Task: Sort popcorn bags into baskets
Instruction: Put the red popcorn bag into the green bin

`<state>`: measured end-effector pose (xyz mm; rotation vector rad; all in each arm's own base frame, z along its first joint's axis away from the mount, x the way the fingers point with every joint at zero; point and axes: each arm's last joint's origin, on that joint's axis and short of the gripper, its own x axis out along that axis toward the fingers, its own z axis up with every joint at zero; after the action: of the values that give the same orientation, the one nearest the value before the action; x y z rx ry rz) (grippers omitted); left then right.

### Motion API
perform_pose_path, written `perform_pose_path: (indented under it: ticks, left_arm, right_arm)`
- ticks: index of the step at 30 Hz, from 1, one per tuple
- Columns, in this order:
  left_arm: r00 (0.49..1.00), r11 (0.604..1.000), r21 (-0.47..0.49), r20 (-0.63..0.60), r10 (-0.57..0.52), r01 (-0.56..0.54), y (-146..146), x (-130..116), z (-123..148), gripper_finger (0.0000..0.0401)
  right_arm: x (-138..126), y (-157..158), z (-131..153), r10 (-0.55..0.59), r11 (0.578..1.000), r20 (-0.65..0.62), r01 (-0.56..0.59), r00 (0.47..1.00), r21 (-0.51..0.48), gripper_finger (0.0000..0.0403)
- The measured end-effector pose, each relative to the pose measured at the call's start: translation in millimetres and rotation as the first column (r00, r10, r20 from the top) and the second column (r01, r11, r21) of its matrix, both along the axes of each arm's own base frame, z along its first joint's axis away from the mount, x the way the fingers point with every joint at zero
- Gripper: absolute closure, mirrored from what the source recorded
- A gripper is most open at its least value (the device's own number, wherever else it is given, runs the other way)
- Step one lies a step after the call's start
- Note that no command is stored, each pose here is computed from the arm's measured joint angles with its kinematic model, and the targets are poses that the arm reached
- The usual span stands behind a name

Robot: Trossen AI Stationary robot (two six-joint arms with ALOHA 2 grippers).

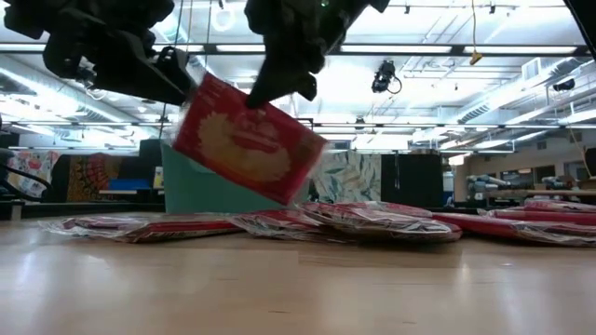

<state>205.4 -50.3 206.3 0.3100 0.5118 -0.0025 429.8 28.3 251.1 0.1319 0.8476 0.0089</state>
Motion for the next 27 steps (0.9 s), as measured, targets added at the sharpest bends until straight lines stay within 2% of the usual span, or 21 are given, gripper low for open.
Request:
perform_pose_path:
  ticks: [6,11,16,19,23,27]
  left_arm:
    - [1.000,0.999,-0.032,0.002,0.018,-0.018,0,0,0,0.0203]
    - [0.999,0.995,-0.087,0.005,0.049,-0.048,1,0,0,0.0272]
    - [0.997,0.988,-0.136,0.009,0.080,-0.078,4,2,0,0.0341]
    - [0.994,0.981,-0.165,0.023,0.103,-0.097,6,3,1,0.0370]
    - [0.988,0.968,-0.220,0.063,0.140,-0.123,12,6,5,0.0375]
    - [0.967,0.940,-0.284,0.115,0.228,-0.188,26,10,11,0.0363]
  right_arm:
    - [6,-1,6,0.048,0.988,0.074,-0.058,0.996,0.140,0.0393]
    - [7,-2,7,0.058,0.987,0.091,-0.070,0.994,0.144,0.0390]
    - [4,-4,9,0.068,0.995,0.074,-0.073,0.995,0.071,0.0368]
    - [-1,-6,27,0.073,0.997,0.085,-0.074,0.994,0.011,0.0346]
    - [-14,-6,57,0.049,0.986,0.109,-0.031,0.993,-0.162,0.0315]
    - [-27,7,76,0.013,0.937,0.138,0.037,0.990,-0.348,0.0285]
